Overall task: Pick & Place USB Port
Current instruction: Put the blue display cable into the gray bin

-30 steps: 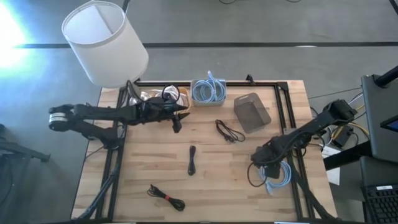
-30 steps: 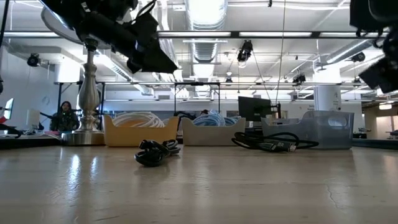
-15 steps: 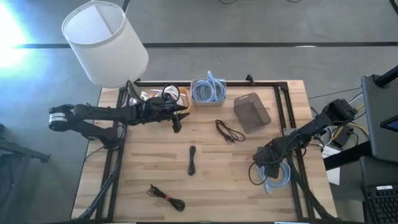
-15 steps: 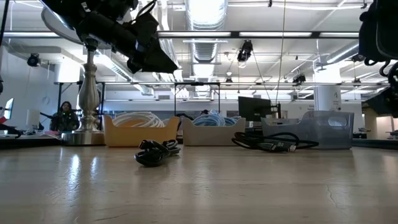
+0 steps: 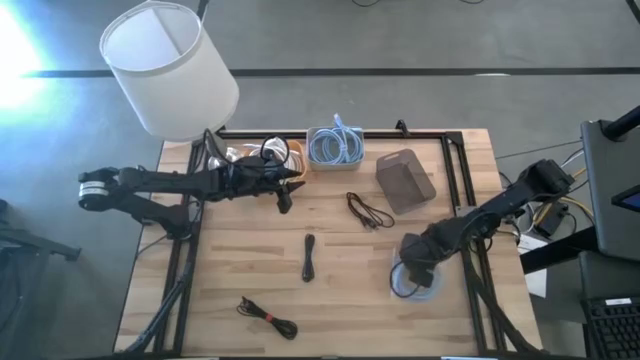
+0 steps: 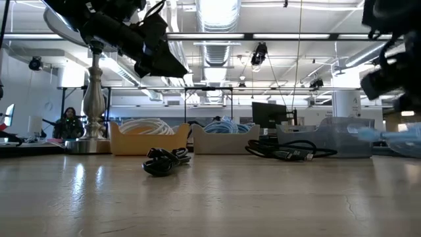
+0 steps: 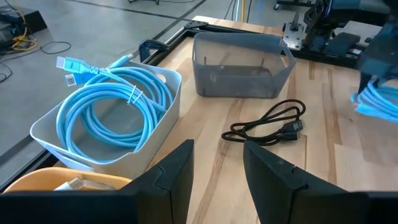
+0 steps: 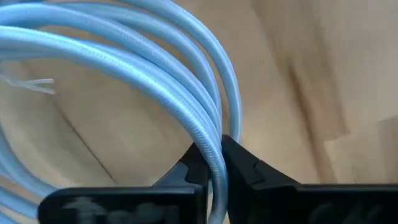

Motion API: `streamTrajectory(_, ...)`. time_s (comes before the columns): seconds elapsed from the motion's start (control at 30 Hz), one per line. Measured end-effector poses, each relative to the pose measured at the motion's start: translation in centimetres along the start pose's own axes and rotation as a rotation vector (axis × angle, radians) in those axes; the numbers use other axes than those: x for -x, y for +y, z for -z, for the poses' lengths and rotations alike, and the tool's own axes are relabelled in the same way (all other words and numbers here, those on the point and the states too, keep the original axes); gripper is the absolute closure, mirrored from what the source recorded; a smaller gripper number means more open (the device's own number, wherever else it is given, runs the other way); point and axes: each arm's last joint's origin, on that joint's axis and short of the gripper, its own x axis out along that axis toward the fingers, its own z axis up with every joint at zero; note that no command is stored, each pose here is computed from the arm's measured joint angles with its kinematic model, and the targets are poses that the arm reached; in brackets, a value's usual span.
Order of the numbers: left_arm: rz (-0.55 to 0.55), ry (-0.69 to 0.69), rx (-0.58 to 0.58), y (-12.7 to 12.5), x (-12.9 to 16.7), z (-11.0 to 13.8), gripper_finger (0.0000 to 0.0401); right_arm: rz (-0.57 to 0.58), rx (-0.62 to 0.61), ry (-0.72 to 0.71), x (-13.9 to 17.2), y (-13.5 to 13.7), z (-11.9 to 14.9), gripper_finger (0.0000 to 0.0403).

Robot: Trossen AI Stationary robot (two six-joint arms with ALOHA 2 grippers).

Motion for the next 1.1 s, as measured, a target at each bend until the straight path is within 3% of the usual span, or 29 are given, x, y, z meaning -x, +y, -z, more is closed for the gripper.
streamTrajectory(0.2,0.000,-0.001,0.000,0.0,0.0,0.0,0.0259,-0.057,0.017,-0.241,4.8,3.1,-2.1,0.0387)
streamTrajectory(0.4,0.000,-0.001,-0.005,0.0,0.0,0.0,0.0259,0.160,-0.061,-0.819,10.3,4.4,-4.4,0.0388)
streamTrajectory(0.53,0.000,-0.001,-0.006,0.0,0.0,0.0,0.0259,0.320,-0.098,-1.056,13.3,4.3,-5.6,0.0389)
streamTrajectory(0.8,0.000,0.000,-0.007,0.0,0.0,0.0,0.0259,0.400,-0.388,-1.188,16.9,0.5,-10.2,0.0389)
streamTrajectory(0.97,0.000,0.000,-0.007,0.0,0.0,0.0,0.0259,0.379,-0.540,-1.219,16.9,-3.5,-13.9,0.0386)
streamTrajectory(1.1,0.000,0.000,-0.007,0.0,0.0,0.0,0.0259,0.291,-0.606,-1.246,15.9,-6.8,-16.5,0.0377)
